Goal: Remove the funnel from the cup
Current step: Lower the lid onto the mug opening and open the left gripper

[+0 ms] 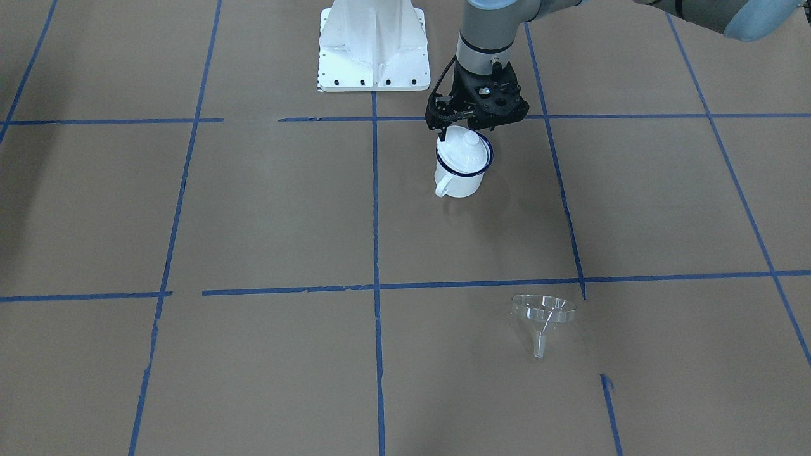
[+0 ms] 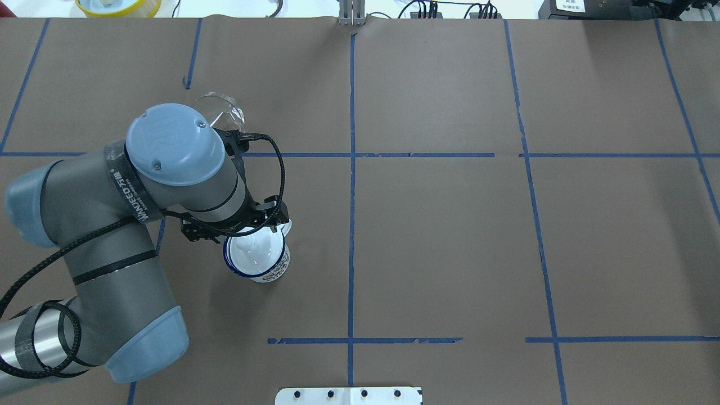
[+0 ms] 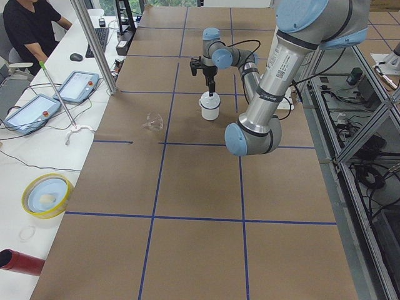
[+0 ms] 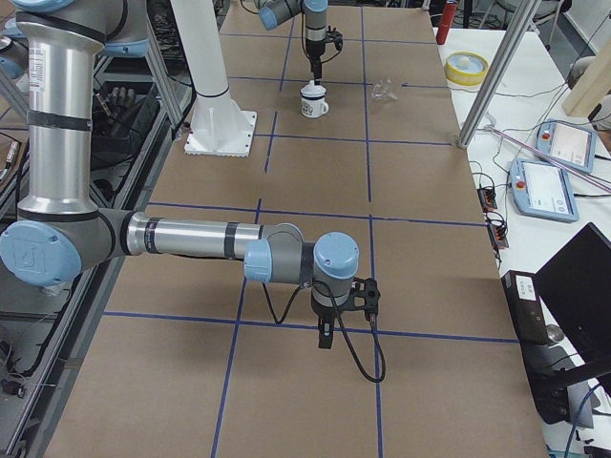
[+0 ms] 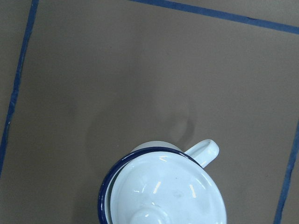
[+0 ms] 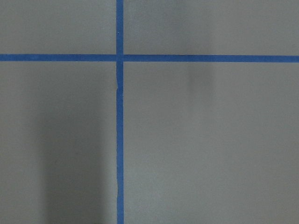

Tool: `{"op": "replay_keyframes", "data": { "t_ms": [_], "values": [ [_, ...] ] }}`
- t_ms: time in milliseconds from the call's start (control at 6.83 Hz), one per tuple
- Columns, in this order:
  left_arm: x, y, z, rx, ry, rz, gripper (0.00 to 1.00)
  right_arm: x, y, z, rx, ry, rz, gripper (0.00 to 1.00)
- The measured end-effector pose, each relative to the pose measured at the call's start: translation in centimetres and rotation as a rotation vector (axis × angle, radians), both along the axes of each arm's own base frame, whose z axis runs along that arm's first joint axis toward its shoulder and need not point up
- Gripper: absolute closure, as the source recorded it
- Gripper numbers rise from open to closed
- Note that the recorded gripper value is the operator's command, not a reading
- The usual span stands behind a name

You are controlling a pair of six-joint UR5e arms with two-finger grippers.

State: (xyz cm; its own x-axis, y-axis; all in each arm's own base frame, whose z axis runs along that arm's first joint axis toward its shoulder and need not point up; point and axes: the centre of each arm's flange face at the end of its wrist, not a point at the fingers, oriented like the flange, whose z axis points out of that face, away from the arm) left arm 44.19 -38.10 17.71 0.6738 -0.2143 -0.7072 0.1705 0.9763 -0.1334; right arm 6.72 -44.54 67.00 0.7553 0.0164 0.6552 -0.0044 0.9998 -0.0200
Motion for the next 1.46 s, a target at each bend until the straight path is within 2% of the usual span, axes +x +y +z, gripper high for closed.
{"op": "replay_keyframes", "data": {
  "t_ms": [293, 585, 1463],
  "values": [
    [1.1, -0.5, -2.0, -0.009, 0.079, -0.044, 0.00, 0.0, 0.0, 0.0, 0.000, 0.000, 0.000, 0.00],
    [3.1, -1.6, -1.4, -0.011, 0.122, -0.062, 0.00, 0.0, 0.0, 0.0, 0.000, 0.000, 0.000, 0.00],
    [6.5, -1.8, 1.1, -0.008, 0.132, -0.039, 0.00, 0.0, 0.0, 0.0, 0.000, 0.000, 0.000, 0.00]
  ]
}}
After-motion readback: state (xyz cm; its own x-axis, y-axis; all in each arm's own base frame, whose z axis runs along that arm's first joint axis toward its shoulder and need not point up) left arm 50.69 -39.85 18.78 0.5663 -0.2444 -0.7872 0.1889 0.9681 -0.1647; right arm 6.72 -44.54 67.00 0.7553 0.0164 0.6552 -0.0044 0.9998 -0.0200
